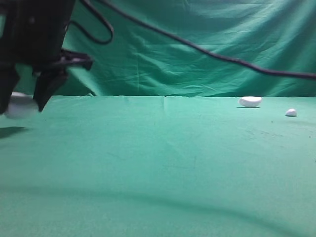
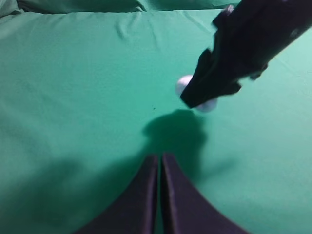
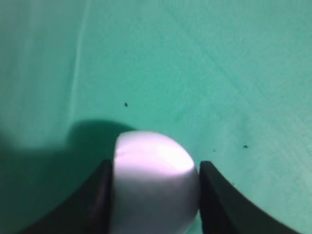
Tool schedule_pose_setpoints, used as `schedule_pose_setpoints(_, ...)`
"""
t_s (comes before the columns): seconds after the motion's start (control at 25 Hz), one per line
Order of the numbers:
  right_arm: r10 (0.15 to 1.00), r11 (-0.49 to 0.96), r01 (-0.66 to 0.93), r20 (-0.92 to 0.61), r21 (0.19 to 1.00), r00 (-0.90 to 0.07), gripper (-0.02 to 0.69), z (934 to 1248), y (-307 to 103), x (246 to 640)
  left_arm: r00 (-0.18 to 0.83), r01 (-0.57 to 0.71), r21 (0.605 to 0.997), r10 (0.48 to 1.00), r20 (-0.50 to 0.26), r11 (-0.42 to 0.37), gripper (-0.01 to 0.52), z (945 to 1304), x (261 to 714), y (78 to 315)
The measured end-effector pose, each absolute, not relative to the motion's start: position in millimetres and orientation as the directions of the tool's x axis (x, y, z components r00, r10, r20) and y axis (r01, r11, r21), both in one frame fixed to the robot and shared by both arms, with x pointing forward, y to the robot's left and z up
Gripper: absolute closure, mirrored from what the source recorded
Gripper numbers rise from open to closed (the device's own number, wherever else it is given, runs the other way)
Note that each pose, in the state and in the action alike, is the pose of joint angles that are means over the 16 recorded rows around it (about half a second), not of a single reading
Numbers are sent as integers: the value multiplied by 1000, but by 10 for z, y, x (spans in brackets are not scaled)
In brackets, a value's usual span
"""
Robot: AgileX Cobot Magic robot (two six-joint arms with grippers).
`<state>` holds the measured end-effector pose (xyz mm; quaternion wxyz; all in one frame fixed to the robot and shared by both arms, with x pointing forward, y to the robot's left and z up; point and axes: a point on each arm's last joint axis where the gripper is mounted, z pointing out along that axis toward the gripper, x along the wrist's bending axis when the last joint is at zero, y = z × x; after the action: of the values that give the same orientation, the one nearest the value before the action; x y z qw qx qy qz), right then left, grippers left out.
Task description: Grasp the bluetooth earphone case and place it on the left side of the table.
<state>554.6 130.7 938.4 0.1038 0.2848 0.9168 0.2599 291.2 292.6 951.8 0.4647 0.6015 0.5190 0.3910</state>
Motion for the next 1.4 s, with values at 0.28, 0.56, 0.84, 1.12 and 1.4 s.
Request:
schedule_pose_setpoints(0.28, 608, 681, 509, -21, 527, -793, 187, 9780, 1256, 5508, 155, 261, 965, 988, -12, -29, 514, 9518, 2912, 2926)
schedule_pose_setpoints(0.56, 649, 642, 547, 0, 537, -761, 398, 10661, 1016, 5357, 155, 261, 965, 988, -12, -29, 514, 9518, 2912, 2926)
schedule_pose_setpoints(0.84, 679, 607, 552, -12, 571, -734, 635, 11496, 523, 5106, 155, 261, 965, 988, -12, -29, 514, 9518, 2912, 2926)
schedule_pose_setpoints(1.12, 718, 594, 572, -51, 566, -694, 665, 11816, -102, 4898, 155, 261, 965, 988, -12, -29, 514, 9518, 2912, 2926)
schedule_pose_setpoints(1.4, 778, 563, 641, -73, 522, -623, 665, 11733, -817, 4646, 155, 261, 965, 988, -12, -29, 514, 9518, 2912, 2926)
